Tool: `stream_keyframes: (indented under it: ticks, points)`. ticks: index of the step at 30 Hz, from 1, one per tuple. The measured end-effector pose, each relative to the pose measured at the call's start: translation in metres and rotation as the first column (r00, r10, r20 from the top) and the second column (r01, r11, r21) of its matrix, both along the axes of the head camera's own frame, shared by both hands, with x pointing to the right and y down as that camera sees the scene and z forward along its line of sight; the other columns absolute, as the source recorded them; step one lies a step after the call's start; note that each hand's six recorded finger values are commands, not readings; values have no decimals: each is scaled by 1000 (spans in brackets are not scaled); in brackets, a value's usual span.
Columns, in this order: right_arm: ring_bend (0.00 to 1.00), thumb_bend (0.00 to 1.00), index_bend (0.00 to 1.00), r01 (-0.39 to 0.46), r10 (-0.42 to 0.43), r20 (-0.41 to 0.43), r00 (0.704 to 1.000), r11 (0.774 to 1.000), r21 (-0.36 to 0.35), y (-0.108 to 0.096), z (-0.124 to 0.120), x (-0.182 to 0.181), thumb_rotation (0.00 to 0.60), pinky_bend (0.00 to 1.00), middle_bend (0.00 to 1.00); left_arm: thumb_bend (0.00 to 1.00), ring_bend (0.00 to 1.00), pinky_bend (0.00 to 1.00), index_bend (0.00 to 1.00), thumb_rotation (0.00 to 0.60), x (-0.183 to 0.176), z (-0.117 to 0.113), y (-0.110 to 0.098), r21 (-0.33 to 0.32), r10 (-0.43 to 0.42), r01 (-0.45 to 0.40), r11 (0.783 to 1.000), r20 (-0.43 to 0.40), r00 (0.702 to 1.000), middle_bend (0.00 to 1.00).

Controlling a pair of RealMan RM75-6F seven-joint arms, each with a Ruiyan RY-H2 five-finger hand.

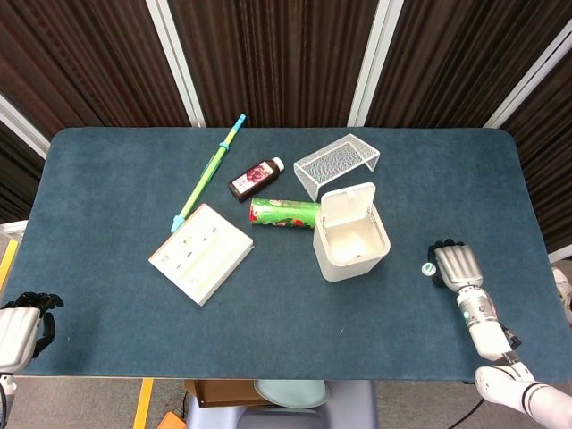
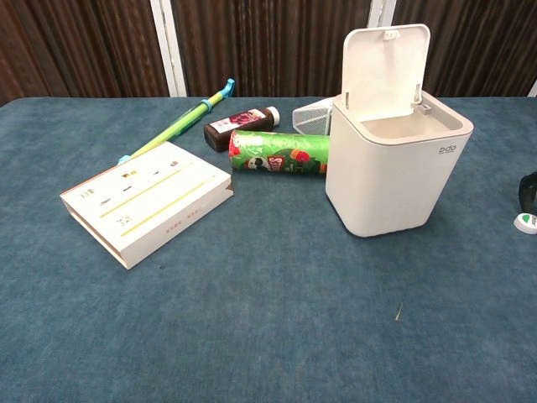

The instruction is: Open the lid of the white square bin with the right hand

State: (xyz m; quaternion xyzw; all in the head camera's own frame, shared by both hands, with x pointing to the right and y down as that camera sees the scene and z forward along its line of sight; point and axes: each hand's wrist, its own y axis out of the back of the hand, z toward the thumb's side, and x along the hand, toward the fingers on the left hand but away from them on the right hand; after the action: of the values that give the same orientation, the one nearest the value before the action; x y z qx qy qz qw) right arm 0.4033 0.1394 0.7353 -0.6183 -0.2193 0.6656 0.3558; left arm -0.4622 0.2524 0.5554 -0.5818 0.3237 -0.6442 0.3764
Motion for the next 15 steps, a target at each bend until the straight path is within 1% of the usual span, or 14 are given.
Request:
stream_keyframes:
  ticks: [3, 9, 12, 15]
  points:
    - [374, 338, 564, 2, -2, -2, 1000, 1000, -1, 0, 0, 0, 600, 493, 454, 727, 329, 540, 438, 600, 0, 0, 0, 1, -2, 2, 1000, 0, 1000, 432]
    - [377, 337, 518, -1, 1, 0, 1000, 1000, -14, 2, 1, 0, 600, 497, 456, 728, 329, 541, 438, 600, 0, 0, 0, 1, 1, -1, 1000, -1, 1000, 433]
    - [389, 337, 531, 0, 0, 1, 1000, 1000, -18, 3, 2, 0, 600, 508, 464, 727, 329, 541, 437, 600, 0, 0, 0, 1, 2, -2, 1000, -1, 1000, 433]
    - [407, 338, 574, 5, -5, 4, 1000, 1000, -10, 3, 1, -2, 600, 529, 479, 727, 329, 540, 438, 600, 0, 0, 0, 0, 1, -1, 1000, -1, 1000, 433]
